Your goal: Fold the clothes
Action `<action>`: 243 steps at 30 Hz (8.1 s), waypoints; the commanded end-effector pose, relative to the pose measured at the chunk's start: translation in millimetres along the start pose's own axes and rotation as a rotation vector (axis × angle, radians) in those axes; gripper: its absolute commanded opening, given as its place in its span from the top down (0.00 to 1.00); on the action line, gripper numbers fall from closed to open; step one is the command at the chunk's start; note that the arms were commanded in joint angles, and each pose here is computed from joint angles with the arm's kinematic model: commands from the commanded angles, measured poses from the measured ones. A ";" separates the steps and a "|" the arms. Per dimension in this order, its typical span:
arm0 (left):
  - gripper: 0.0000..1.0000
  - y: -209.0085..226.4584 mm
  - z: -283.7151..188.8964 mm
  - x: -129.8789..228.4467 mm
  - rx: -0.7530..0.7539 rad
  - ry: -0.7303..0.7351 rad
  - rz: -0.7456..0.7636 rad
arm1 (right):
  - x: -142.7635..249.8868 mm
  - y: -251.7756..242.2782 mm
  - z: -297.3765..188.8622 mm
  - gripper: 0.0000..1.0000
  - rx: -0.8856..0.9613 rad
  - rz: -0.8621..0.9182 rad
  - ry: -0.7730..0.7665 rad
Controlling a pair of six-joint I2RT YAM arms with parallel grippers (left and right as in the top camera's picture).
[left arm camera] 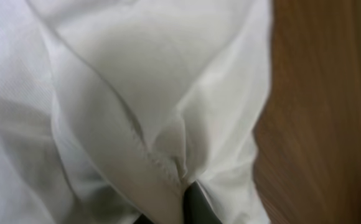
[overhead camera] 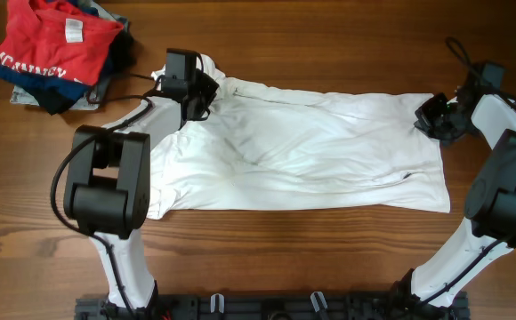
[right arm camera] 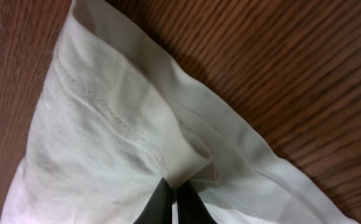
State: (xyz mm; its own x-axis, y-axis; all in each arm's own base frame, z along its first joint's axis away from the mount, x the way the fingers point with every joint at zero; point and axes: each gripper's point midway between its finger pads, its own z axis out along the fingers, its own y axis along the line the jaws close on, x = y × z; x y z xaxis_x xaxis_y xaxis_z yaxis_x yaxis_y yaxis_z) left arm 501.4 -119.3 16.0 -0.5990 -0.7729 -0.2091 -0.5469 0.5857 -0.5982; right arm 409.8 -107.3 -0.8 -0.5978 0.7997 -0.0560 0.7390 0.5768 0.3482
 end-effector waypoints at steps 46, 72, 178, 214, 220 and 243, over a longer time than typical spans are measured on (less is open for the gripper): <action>0.00 119.0 -207.2 55.4 -0.655 0.276 0.148 | 39.5 12.2 -90.7 0.28 -0.128 -0.155 0.092; 0.00 108.5 -197.6 49.0 -0.599 0.248 0.165 | 47.6 6.3 -23.7 0.53 0.141 -0.260 0.066; 0.00 105.6 -195.1 46.8 -0.579 0.251 0.215 | 88.9 -9.7 -82.6 0.96 0.086 -0.090 -0.073; 0.74 123.0 -101.0 111.0 -0.543 0.556 0.353 | 130.1 -19.1 -22.9 0.96 0.028 -0.252 0.113; 0.73 153.3 -98.8 118.7 -0.662 0.612 0.308 | 135.4 -38.4 4.4 0.96 0.093 -0.150 0.176; 0.00 118.9 -209.8 43.5 -0.599 0.383 0.221 | 45.6 2.3 -117.4 0.19 0.085 -0.182 -0.057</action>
State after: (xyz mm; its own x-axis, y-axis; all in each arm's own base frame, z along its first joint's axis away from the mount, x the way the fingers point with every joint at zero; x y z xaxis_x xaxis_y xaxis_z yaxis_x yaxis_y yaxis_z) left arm 282.7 -35.1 64.8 -0.8149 -0.5554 0.1657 -0.5579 0.8291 0.0359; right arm 349.2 -78.5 84.0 -0.7062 0.7015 -0.0959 0.6613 0.7019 0.2645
